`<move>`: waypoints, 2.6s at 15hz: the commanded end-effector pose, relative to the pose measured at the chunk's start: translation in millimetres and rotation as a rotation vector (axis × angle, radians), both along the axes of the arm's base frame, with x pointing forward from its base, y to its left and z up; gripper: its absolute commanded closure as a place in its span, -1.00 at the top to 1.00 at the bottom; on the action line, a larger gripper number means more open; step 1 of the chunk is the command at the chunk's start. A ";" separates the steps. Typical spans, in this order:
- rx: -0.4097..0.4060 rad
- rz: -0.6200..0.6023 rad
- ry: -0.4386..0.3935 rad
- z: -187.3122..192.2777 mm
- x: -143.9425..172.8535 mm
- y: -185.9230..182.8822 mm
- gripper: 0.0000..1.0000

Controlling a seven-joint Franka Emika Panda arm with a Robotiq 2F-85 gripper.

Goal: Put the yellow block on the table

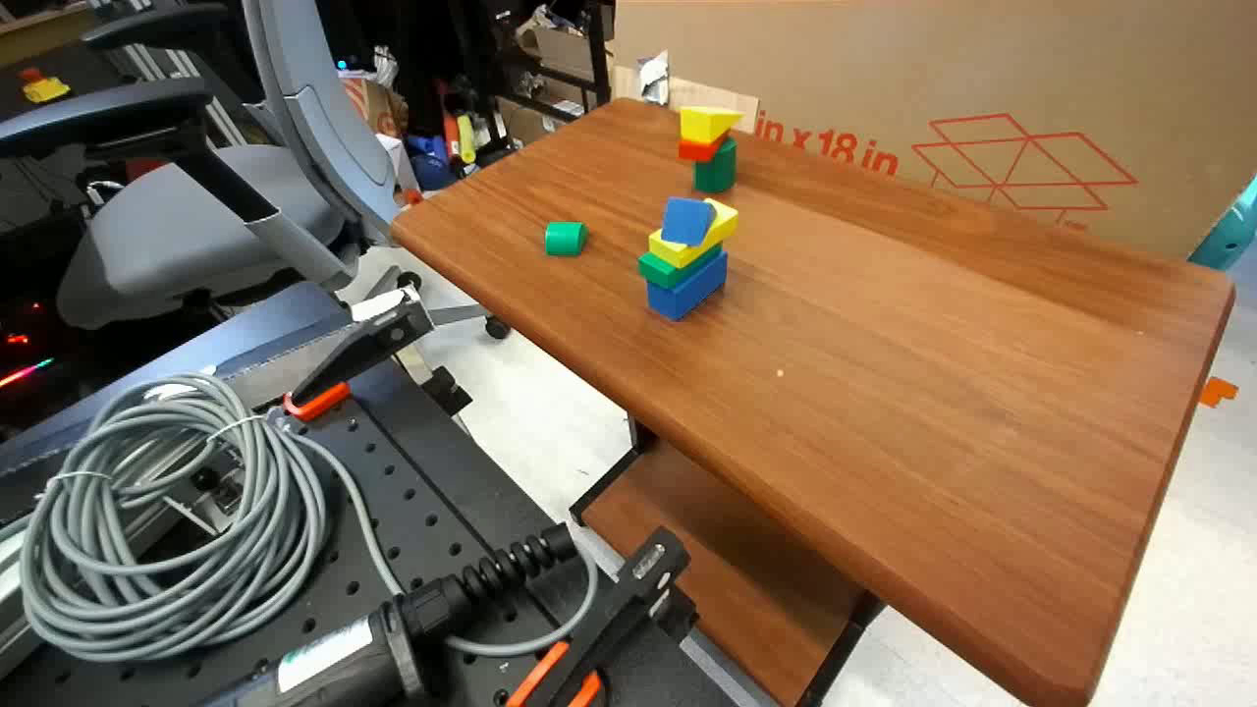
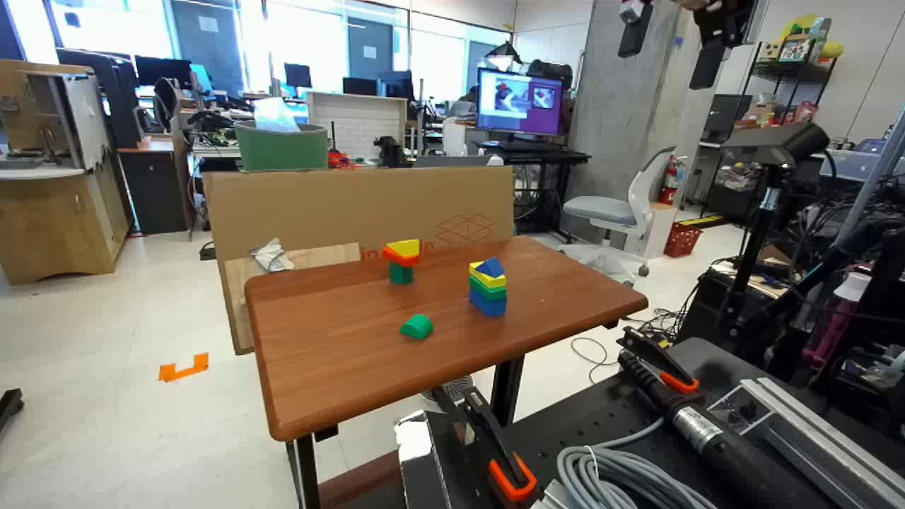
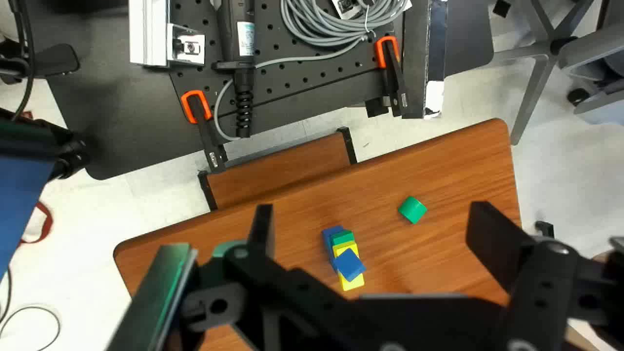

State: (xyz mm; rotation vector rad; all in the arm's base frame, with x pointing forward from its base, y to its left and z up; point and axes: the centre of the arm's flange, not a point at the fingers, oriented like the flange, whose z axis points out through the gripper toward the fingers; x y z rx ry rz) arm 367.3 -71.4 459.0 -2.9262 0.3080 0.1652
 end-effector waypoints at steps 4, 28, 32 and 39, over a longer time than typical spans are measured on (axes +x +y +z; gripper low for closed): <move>0.000 0.000 -0.002 0.5 0.2 -0.1 1.00; -0.148 0.140 -0.069 -50.0 170.5 98.5 1.00; -0.193 0.147 -0.067 -68.8 217.5 121.5 1.00; -0.243 0.108 -0.025 -116.1 260.3 161.5 1.00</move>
